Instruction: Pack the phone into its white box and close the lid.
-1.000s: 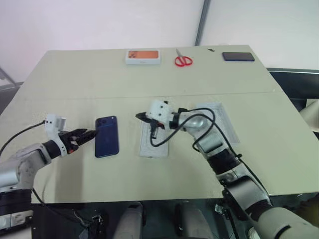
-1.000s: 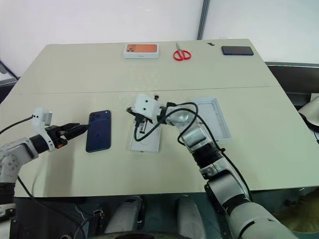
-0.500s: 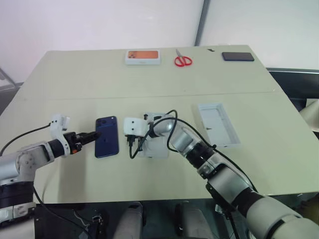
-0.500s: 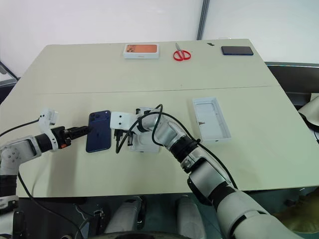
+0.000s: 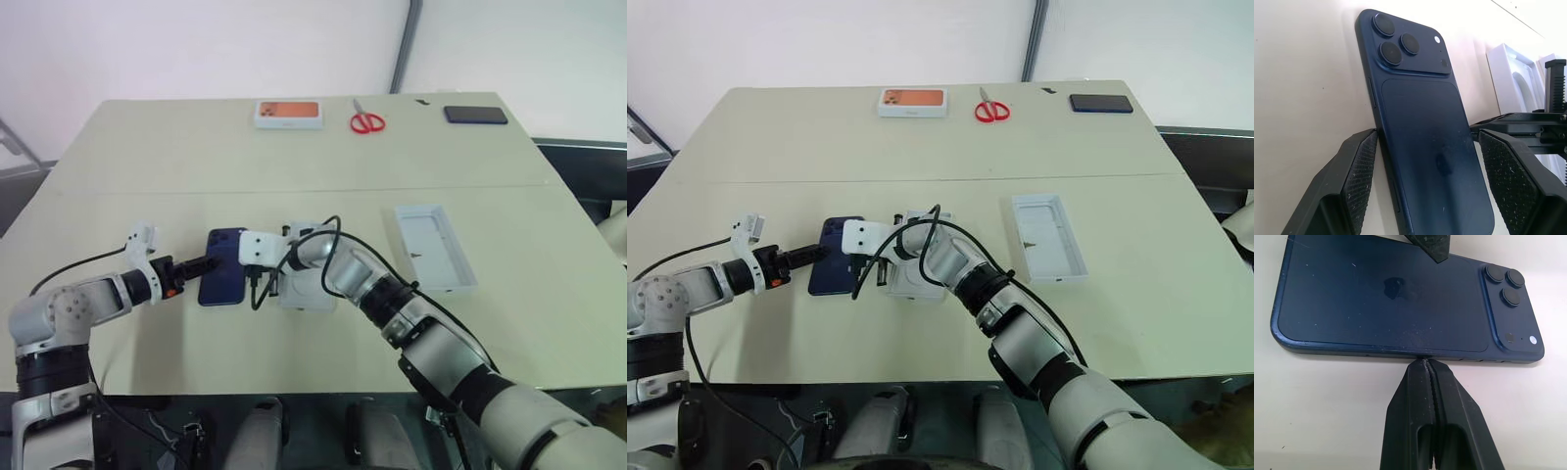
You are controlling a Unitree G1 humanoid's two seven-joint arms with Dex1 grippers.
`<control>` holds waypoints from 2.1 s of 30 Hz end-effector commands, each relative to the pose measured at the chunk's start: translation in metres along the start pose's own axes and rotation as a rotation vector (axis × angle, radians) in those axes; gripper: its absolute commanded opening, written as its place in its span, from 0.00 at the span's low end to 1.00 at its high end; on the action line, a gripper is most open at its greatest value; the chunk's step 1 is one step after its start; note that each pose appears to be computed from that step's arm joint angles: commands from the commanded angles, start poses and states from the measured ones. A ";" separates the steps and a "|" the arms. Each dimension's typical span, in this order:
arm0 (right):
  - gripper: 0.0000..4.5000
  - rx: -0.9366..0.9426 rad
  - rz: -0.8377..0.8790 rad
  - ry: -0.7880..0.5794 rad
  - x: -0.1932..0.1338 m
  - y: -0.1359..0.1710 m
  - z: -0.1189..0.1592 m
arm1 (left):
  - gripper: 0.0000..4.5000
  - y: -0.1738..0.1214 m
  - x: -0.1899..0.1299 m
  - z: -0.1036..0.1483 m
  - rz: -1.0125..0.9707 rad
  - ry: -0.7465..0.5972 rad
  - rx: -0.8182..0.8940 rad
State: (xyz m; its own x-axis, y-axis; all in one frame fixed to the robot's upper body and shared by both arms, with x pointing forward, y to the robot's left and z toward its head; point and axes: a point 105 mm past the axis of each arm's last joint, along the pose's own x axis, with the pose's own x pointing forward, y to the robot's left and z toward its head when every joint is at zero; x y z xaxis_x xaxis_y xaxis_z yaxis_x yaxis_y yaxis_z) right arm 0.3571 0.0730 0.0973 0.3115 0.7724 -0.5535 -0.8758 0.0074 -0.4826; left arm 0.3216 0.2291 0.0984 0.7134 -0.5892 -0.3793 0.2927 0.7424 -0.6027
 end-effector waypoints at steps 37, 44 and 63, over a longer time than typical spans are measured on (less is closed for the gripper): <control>0.00 0.002 -0.036 -0.117 -0.010 -0.007 0.017 | 0.04 0.007 0.014 -0.021 -0.057 0.050 -0.186; 0.00 0.296 -0.014 -0.473 -0.049 -0.023 0.055 | 0.04 -0.004 -0.003 0.014 -0.225 -0.193 -0.308; 0.76 0.137 0.199 -0.178 -0.106 0.043 -0.029 | 0.04 -0.036 -0.019 0.035 -0.418 -0.336 -0.362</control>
State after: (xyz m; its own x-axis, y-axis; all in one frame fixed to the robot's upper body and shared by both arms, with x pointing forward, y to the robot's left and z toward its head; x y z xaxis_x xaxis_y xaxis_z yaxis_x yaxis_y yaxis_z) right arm 0.2972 -0.0331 0.1110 0.0537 0.8624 -0.5034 -0.9748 -0.0641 -0.2138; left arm 0.3189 0.2198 0.1302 0.7651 -0.6397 0.0729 0.3242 0.2850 -0.9020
